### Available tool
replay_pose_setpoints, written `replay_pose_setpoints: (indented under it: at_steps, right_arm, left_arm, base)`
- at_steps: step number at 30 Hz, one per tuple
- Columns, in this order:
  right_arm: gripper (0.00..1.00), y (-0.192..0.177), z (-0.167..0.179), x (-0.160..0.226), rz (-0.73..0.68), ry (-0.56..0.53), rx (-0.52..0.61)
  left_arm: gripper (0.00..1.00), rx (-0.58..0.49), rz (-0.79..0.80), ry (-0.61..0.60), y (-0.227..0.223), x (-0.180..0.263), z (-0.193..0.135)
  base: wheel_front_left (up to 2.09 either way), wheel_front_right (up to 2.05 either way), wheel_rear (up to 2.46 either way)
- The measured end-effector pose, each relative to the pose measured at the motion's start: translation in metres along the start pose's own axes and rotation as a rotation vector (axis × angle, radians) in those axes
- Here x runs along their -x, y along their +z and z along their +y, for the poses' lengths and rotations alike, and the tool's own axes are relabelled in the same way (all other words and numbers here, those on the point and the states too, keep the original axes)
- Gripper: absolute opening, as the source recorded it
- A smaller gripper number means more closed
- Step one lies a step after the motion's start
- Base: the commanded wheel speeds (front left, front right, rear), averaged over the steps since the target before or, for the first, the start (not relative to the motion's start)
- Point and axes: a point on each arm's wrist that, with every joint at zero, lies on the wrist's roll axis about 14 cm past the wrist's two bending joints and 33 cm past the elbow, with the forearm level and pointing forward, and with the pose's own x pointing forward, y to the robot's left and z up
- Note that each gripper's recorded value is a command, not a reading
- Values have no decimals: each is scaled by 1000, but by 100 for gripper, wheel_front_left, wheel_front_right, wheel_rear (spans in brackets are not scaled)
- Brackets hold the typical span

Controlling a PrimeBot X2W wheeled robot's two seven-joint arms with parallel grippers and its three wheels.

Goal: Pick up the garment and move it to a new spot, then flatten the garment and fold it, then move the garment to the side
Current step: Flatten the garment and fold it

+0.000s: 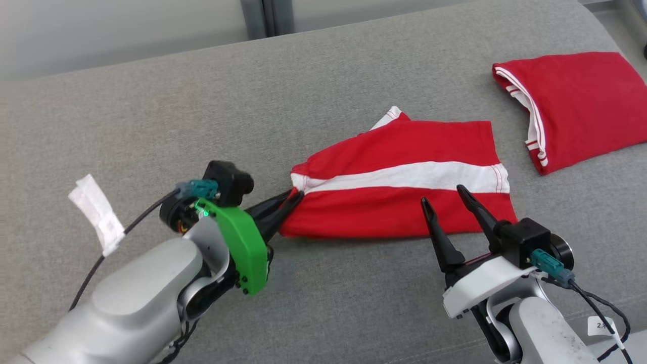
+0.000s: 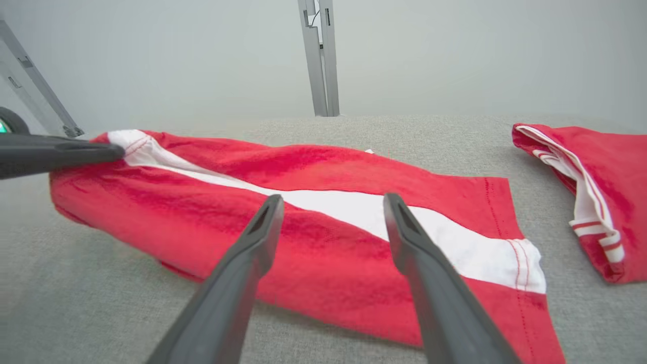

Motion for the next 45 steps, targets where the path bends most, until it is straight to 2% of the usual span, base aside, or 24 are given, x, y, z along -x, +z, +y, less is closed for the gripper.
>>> replay_pose_setpoints:
  at_steps: [6, 15, 17, 20, 24, 27, 32, 45]
  right_arm:
    - [100, 2, 14, -7, 1, 47, 4]
    - [100, 14, 19, -5, -29, 58, 8]
    - [100, 14, 18, -3, -28, 57, 8]
    - [100, 15, 18, -1, -32, 54, 9]
    - [100, 19, 17, 1, -40, 49, 9]
    - [100, 24, 16, 1, -53, 47, 12]
    - [100, 33, 11, 6, -78, 30, 24]
    - [100, 49, 0, 20, -123, -15, 26]
  left_arm:
    - [0, 61, -33, 179, -32, 34, 37]
    - [0, 242, -126, 399, -59, 70, 58]
    - [100, 267, -136, 434, -65, 76, 59]
    - [100, 312, -159, 464, -71, 81, 54]
    - [100, 322, -274, 542, -52, 99, 60]
    - [100, 298, -377, 603, -35, 120, 63]
    - [100, 199, -557, 702, -4, 166, 65]
    - [100, 127, -642, 860, -16, 225, 58]
  base:
    - [0, 0, 0]
    - [0, 0, 0]
    - [0, 0, 0]
    - [0, 0, 0]
    - [0, 0, 0]
    - [0, 0, 0]
    - [0, 0, 0]
    - [0, 0, 0]
